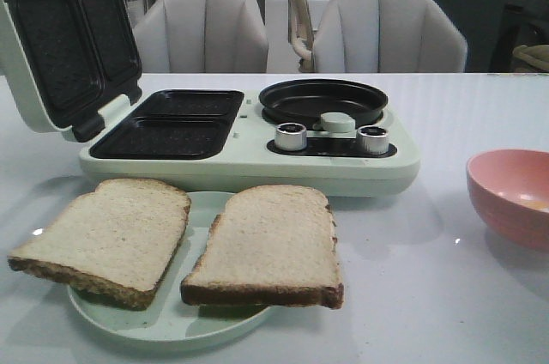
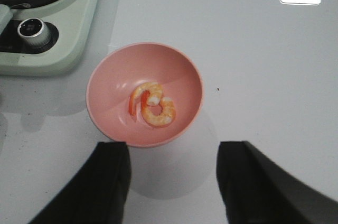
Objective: Make breakfast with bread and shrimp
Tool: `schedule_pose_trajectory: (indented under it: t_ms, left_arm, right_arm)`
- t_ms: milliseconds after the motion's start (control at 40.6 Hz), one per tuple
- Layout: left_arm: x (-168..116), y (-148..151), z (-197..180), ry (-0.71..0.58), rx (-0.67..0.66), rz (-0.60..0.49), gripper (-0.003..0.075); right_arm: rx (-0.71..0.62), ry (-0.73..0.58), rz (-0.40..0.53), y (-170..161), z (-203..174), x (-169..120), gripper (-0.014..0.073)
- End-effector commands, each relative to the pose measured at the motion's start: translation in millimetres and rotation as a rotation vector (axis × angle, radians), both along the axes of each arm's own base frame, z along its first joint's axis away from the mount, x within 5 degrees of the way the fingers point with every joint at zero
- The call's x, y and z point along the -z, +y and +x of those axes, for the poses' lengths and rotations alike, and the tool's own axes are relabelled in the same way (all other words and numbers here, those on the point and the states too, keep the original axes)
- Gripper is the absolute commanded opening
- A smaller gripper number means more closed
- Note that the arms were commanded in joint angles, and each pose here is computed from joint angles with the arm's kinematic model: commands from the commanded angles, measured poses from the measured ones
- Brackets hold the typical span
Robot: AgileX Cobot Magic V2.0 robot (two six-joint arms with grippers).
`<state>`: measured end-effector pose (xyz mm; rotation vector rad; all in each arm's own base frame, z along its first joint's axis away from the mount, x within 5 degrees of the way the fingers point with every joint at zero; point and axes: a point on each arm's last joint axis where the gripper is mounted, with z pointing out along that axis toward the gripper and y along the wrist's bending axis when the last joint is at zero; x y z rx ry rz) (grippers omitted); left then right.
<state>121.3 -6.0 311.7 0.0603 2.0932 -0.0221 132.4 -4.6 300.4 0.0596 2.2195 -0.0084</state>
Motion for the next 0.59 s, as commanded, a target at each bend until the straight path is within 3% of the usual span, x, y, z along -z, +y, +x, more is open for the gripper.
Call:
schedule_pose_trajectory:
  t_ms: [0,123,296,444,567]
  left_arm:
    - [-13.9,-0.9,10.7,-0.085,0.0,-0.014,0.0654]
    - [-6.7,-5.5,19.2,-0.027,0.031,-0.013,0.0627]
    - [5.9,-28.0,31.1,0.048,0.219,0.089,0.058]
    - [17.8,-55.2,35.8,0.09,0.443,0.241,0.0547]
    - [37.8,-77.5,36.7,0.128,0.642,0.445,0.0518]
  right_arm:
    - [0.005,-0.098,-0.016,-1.6,5.3,-15.9,0.0507]
    - [0.005,-0.098,-0.016,-1.6,5.3,-15.9,0.0507]
    - [0.005,-0.098,-0.016,-1.6,5.3,-15.9,0.0507]
    - [0.005,-0.098,-0.016,-1.6,5.3,-15.9,0.0507]
    - [0.005,-0.098,-0.016,-1.6,5.3,-15.9,0.0507]
